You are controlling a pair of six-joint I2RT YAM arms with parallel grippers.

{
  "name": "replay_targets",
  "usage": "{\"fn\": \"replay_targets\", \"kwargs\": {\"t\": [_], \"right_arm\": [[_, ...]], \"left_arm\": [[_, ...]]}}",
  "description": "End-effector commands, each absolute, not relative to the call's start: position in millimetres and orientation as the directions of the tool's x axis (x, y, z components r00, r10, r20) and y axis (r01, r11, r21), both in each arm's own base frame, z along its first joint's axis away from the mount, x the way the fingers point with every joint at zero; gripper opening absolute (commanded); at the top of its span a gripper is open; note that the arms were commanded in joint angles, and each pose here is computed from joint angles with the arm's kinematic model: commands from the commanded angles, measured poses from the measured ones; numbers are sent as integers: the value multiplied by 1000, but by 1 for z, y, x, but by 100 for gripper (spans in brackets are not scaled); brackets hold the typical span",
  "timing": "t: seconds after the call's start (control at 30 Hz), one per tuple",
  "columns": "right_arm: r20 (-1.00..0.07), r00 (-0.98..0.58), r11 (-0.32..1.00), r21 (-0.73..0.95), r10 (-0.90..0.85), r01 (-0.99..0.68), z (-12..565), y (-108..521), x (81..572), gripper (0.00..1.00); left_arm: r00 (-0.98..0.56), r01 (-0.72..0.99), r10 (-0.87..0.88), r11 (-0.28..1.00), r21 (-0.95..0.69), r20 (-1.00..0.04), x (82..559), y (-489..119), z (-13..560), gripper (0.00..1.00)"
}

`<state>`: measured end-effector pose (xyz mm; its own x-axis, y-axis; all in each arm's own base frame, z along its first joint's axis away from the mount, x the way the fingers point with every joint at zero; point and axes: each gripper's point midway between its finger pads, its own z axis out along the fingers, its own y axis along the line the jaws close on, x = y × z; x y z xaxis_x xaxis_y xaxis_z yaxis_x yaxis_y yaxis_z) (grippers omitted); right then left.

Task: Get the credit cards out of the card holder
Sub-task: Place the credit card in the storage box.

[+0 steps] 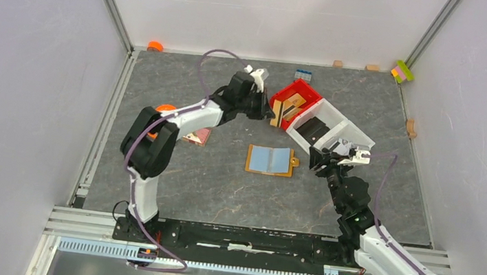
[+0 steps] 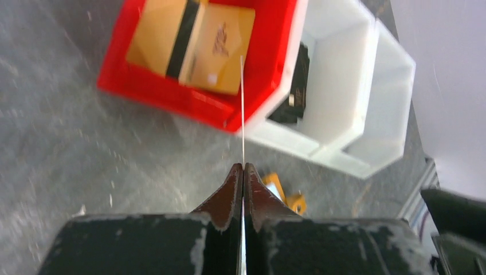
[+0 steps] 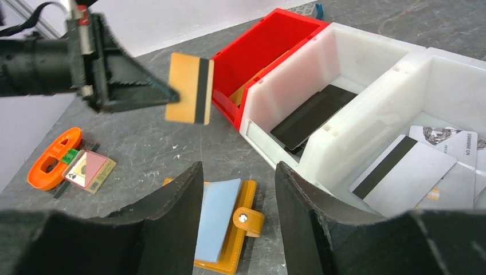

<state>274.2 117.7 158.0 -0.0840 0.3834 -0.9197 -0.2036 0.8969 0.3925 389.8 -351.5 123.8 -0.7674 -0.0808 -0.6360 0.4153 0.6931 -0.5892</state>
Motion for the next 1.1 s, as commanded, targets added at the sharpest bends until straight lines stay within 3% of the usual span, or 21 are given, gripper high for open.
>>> {"fn": "replay_targets", "kwargs": {"t": [0.0, 0.33, 0.57, 0.87, 1.07], "right_arm": [[-902, -38, 880, 428, 430, -207, 173, 115, 274, 54], [-877, -39, 849, 474, 479, -232, 165, 117, 268, 53], [-878, -76, 840, 475, 472, -264, 165, 128, 269, 53], [-876, -54, 842, 477, 480, -252, 165, 122, 268, 53], [-872, -29, 842, 481, 489, -244, 168, 117, 266, 52]], "left_arm": [[-717, 467, 1, 744, -479, -697, 428, -362, 136, 2], [-639, 518, 92, 785, -339, -764, 496, -390, 132, 2], [-467, 606, 332, 795, -24, -819, 503, -391, 120, 2], [-335, 576, 613, 734, 359, -716, 507, -399, 101, 3], [-329, 486, 635, 749, 451, -699, 522, -391, 102, 4]]}}
